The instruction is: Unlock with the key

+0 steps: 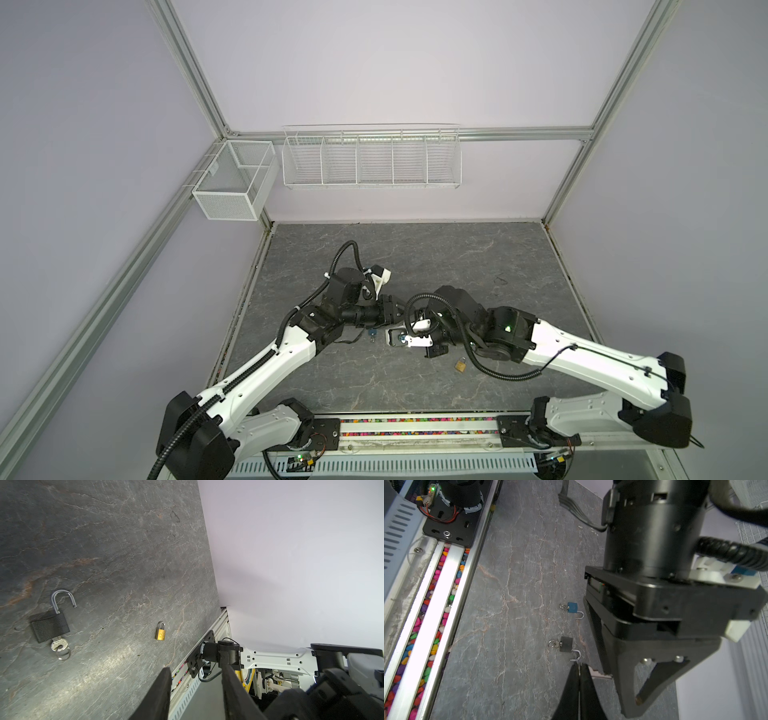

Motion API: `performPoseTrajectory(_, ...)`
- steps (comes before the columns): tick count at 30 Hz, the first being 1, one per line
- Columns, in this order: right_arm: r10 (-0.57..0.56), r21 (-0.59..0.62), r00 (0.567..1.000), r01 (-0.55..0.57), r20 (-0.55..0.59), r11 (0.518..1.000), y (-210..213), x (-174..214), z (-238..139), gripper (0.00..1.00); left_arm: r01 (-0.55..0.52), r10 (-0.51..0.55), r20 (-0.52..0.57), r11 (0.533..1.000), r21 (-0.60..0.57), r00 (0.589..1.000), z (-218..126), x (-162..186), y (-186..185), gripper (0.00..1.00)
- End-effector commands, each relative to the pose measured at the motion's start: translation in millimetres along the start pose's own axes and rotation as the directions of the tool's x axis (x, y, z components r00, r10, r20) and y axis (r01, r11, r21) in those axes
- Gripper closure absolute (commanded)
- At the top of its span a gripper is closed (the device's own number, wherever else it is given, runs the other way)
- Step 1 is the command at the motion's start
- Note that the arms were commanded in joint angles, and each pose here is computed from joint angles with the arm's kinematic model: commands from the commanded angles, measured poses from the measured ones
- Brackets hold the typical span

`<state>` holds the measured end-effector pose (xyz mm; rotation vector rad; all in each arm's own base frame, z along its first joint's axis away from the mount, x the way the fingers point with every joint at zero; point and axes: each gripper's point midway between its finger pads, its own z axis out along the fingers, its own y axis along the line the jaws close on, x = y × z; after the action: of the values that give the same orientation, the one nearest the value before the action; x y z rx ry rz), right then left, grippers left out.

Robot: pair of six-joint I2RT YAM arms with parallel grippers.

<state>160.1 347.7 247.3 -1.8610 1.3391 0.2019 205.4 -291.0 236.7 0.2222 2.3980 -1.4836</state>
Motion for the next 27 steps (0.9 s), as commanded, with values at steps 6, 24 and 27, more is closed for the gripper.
performPoseTrajectory(6,-0.152,0.021,0.988,0.152,0.014,0.988,-8.7,-14.6,8.2,0.94,-0.02,0.017,0.054,0.998,0.058,0.998,-23.0,-8.2,-18.9,0.71)
performPoseTrajectory(24,-0.266,0.071,0.964,0.266,-0.004,0.961,-17.0,-25.0,19.3,0.94,0.0,0.0,0.003,1.0,-0.005,1.0,-25.1,3.4,-0.1,0.71)
performPoseTrajectory(27,-0.272,0.076,0.962,0.271,0.0,0.96,-17.6,-26.4,21.6,0.94,0.011,-0.011,-0.004,1.0,0.001,1.0,-22.8,3.5,0.3,0.79)
